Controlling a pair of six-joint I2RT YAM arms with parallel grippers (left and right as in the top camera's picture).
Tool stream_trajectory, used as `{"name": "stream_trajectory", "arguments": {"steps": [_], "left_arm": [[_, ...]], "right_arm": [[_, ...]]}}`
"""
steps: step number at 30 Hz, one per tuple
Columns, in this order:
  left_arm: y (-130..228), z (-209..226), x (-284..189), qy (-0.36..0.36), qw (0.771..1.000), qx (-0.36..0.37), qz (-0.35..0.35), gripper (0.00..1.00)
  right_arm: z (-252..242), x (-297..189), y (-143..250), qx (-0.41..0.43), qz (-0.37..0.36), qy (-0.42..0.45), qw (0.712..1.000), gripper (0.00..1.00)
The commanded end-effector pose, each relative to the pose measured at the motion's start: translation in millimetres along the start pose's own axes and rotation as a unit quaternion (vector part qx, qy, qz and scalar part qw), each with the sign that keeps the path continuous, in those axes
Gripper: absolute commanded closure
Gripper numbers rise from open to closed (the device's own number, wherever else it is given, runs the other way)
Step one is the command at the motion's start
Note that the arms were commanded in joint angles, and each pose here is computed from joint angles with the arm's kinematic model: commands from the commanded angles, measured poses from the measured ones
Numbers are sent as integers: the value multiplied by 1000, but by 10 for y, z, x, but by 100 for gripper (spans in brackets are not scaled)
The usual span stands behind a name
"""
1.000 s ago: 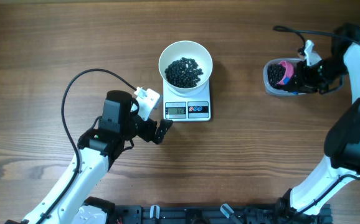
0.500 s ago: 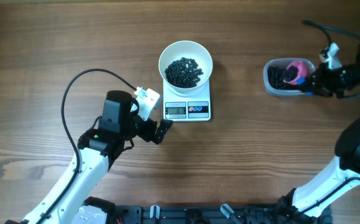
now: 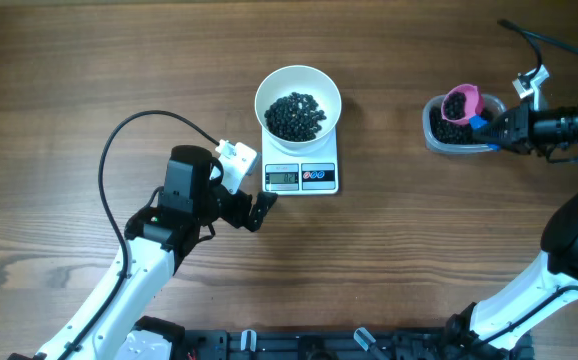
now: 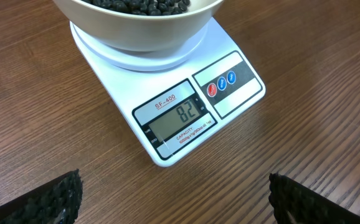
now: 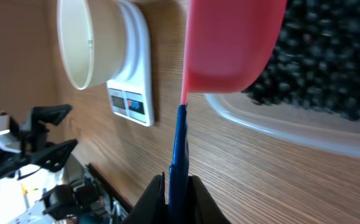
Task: Scoop item into bowl and weigh 150g on scale
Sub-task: 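Move the scoop back to the tub and scoop black beans, then carry the scoop over the bowl and pour the beans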
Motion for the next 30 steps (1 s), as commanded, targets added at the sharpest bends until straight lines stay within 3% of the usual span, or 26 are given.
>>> {"name": "stream_trajectory", "arguments": {"steps": [1,18,25,30], "left_arm": [[9,-3,5,-2,1000,-2,1,0],[9,-3,5,-2,1000,-2,1,0],[9,-3,5,-2,1000,-2,1,0],[9,-3,5,-2,1000,-2,1,0]], "right_arm": [[185,33,-50,-33,-19,-70,997,96],[1192,821,28,-125,79,-112,983,96],[1748,1175,43,-198,118,-35,972,96],[1859,1552,-5,-241,106,121,957,96]]}}
Point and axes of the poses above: each gripper's point midway between its finger pads, its own x axis out along the fingers, its own z axis along the line the jaws close on, y = z × x, the point moved 1 cm from there along -x, back along the fingers, and after that the axes turned 4 degrees about x, right-handed, at the moved point
